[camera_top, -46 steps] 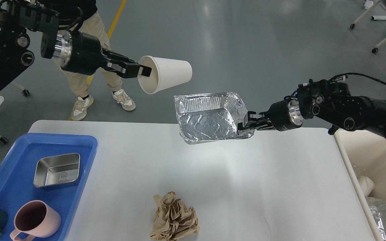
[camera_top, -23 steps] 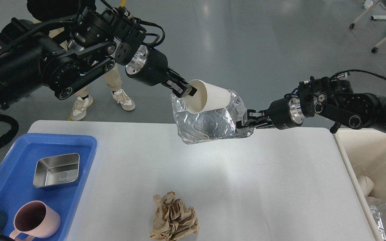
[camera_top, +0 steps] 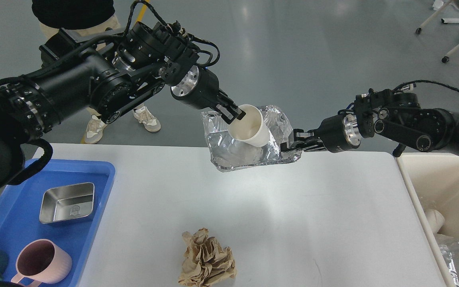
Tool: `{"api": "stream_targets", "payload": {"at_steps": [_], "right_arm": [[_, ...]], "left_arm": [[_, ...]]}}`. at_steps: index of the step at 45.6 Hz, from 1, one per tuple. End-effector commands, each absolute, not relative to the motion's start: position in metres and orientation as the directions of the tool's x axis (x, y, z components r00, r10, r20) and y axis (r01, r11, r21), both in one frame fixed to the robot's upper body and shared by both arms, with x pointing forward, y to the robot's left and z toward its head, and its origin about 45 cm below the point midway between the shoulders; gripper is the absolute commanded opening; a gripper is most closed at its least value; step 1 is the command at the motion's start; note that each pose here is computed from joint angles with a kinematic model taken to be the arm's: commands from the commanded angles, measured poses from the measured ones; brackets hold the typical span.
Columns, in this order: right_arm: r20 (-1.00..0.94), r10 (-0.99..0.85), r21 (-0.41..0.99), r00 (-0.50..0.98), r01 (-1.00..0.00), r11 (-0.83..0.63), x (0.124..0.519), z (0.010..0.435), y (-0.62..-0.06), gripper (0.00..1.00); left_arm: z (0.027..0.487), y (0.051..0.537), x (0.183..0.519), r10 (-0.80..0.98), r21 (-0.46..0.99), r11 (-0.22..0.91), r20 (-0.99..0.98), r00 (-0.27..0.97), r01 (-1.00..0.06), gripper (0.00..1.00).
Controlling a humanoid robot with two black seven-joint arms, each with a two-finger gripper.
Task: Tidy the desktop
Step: 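Lower the paper cup into the held foil tray and release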
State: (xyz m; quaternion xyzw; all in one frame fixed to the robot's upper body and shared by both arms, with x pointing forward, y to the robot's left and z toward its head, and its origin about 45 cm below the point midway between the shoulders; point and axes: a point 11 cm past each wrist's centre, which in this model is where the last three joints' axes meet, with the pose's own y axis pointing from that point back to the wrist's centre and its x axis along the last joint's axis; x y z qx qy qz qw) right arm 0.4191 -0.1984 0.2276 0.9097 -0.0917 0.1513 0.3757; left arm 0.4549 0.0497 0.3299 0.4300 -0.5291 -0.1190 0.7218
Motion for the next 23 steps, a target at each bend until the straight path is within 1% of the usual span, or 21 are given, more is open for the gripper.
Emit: {"api": "stream_targets", "payload": {"at_steps": [1,8,12,17,23], "right_arm": [[0.344,-0.057,0.658,0.937,-0.283,-0.698,0.419,0.227,-0.201,0.0],[0.344,-0.06,0.659,0.937,-0.287,-0.695,0.419,0.227,-0.204,0.0],[0.343,-0.058,0.659,0.938,-0.284,-0.696,0.419,0.227,-0.203,0.0],[0.343,-0.056,0.658,0.938,-0.283,-0.698,0.418,0.227,-0.202,0.0],[0.345,-0.057,0.659,0.937,-0.285,-0.697,0.419,0.227,-0.202,0.0]], "left_arm": [[0.333,0.047,0.459,-0.591,0.724,0.615,0.685,0.425,-0.313,0.4],[0.334,0.054,0.466,-0.552,0.708,0.611,0.701,0.452,-0.354,0.56],[0.337,0.059,0.473,-0.533,0.691,0.611,0.72,0.444,-0.387,0.61],[0.339,0.06,0.474,-0.524,0.683,0.615,0.727,0.443,-0.393,0.69],[0.342,0.06,0.475,-0.493,0.661,0.637,0.745,0.45,-0.396,0.73]]}}
